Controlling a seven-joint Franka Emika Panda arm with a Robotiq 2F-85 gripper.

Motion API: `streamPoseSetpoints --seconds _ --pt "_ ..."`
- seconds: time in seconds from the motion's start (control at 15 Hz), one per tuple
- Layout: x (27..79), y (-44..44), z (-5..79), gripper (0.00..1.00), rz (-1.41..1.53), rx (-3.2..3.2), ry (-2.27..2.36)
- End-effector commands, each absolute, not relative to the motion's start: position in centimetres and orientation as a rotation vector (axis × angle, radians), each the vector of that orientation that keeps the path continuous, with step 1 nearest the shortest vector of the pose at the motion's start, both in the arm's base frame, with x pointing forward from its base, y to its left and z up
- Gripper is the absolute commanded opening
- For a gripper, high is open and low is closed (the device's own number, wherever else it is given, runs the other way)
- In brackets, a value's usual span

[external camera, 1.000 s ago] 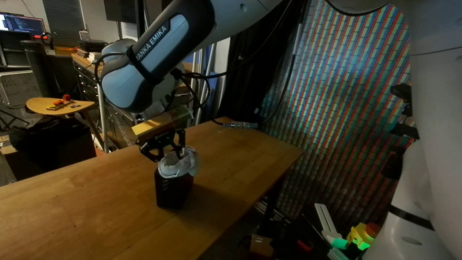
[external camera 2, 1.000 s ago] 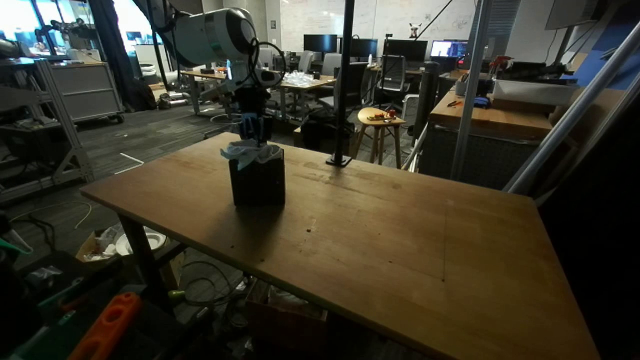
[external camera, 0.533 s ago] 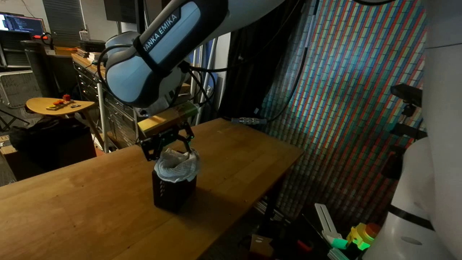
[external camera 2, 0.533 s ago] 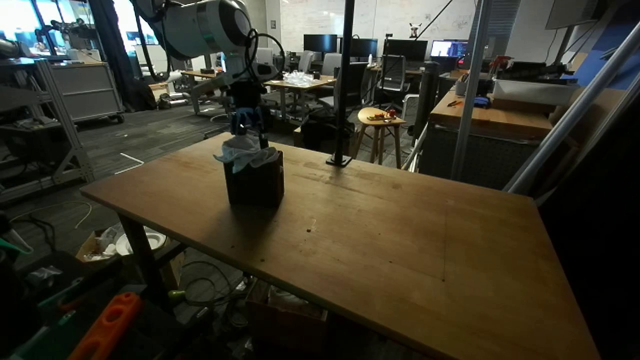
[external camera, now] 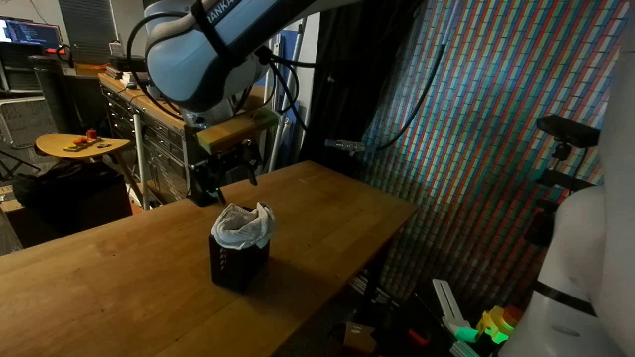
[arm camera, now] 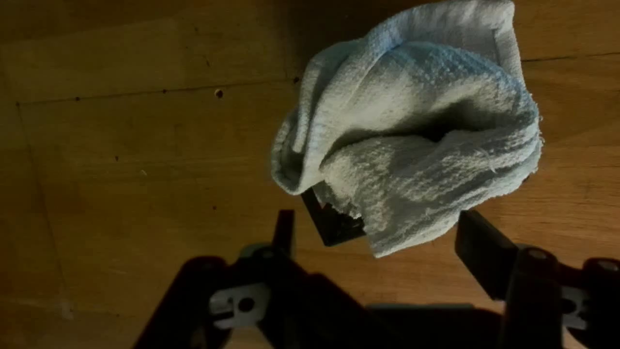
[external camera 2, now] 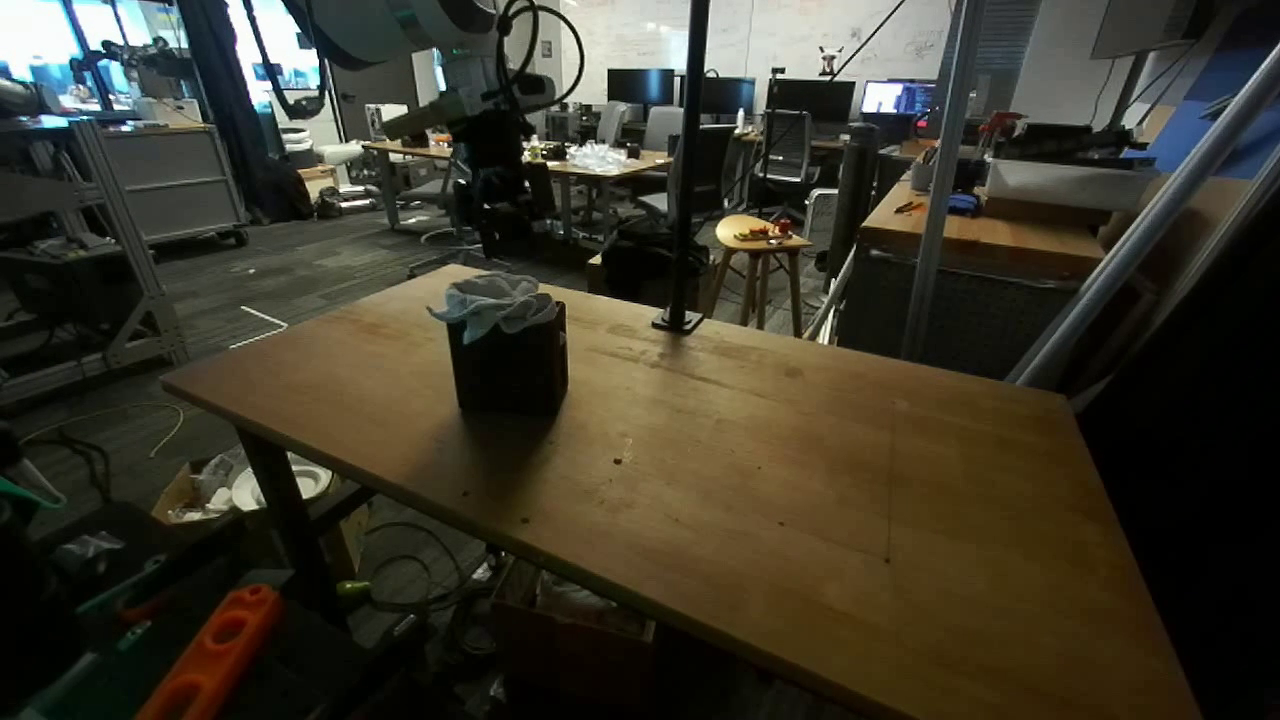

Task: Put the towel in the box

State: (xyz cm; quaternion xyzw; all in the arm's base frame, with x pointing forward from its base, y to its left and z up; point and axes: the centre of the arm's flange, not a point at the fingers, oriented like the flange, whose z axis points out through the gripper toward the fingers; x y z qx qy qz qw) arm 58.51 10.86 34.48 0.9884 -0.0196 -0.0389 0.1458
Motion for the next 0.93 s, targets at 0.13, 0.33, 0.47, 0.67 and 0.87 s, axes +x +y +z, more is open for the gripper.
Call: streamPoseSetpoints --seconds 0.13,0.33,0.47,0.67,0.87 --pt "58.7 9.0 38.6 0.38 0.087 2.900 0.280" --pt "58.9 8.2 39.2 0.16 0.212 2.935 0.443" --pt "58.7 7.9 38.8 0.05 0.243 2.959 0.525" --pt "57.5 8.0 37.7 0.00 0.188 3.008 0.614" --pt "55.8 8.4 36.5 0.05 0.126 3.053 0.659"
